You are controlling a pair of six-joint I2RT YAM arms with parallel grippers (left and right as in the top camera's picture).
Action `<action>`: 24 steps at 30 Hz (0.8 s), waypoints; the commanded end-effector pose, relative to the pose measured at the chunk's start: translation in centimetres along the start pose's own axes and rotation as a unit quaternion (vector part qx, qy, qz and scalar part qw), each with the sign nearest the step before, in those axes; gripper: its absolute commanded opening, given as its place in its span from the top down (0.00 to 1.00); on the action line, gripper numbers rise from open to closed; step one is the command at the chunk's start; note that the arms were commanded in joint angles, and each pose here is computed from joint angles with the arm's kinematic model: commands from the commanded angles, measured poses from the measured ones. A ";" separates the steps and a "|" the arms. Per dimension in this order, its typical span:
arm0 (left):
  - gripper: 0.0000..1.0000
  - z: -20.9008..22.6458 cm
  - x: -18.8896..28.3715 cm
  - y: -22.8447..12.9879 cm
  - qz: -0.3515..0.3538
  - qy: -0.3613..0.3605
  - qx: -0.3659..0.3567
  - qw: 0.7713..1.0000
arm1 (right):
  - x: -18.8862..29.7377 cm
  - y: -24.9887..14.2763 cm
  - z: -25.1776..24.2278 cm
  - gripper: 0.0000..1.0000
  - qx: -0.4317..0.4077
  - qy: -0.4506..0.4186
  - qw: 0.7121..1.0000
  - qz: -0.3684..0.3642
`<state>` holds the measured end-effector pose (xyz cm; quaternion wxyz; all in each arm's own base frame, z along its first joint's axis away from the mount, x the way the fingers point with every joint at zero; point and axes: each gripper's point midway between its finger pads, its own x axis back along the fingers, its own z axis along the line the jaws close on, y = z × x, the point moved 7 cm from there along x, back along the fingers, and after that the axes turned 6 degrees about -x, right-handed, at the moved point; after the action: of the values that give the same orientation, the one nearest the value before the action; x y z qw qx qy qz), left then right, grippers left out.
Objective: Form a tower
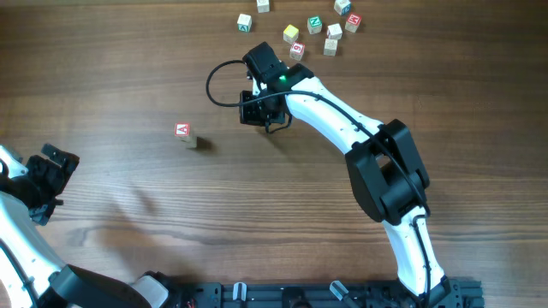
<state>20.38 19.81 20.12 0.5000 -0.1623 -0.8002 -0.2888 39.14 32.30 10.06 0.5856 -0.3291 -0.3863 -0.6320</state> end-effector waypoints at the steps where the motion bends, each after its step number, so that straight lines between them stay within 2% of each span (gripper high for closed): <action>1: 0.00 0.0 0.1 0.3 -0.002 -0.005 -0.008 1.000 | -0.1 -0.8 1.7 0.96 0.060 0.083 0.994 0.043; 4: 0.00 0.0 0.1 0.3 -0.002 -0.005 -0.008 1.000 | -0.1 -1.1 3.3 0.96 0.074 0.161 0.982 0.063; 7: 0.00 0.0 0.1 0.3 -0.002 -0.005 -0.008 1.000 | -0.7 -1.4 3.7 0.96 0.047 0.191 0.978 0.071; 10: 0.00 0.0 0.1 0.3 -0.003 -0.005 -0.008 1.000 | -1.0 -1.7 4.2 0.96 0.035 0.198 0.977 0.071; 13: 0.00 0.0 0.1 0.3 -0.002 -0.005 -0.008 1.000 | -1.4 -2.4 5.9 0.96 0.059 0.211 0.973 0.065; 15: 0.00 0.0 0.1 0.3 -0.003 -0.005 -0.008 1.000 | -2.0 -2.8 6.3 0.96 0.058 0.191 0.978 0.051; 19: 0.00 0.0 0.1 0.3 -0.002 -0.005 -0.008 1.000 | -2.4 -2.3 5.8 0.96 0.014 0.156 0.987 0.024; 24: 0.00 0.0 0.1 0.3 -0.003 -0.005 -0.008 1.000 | -3.7 -2.4 4.6 0.96 -0.042 0.176 0.983 0.023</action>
<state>20.38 19.81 20.12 0.5000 -0.1623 -0.8002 -0.2888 36.83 38.81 10.23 0.6585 -0.2163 -0.2678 -0.6692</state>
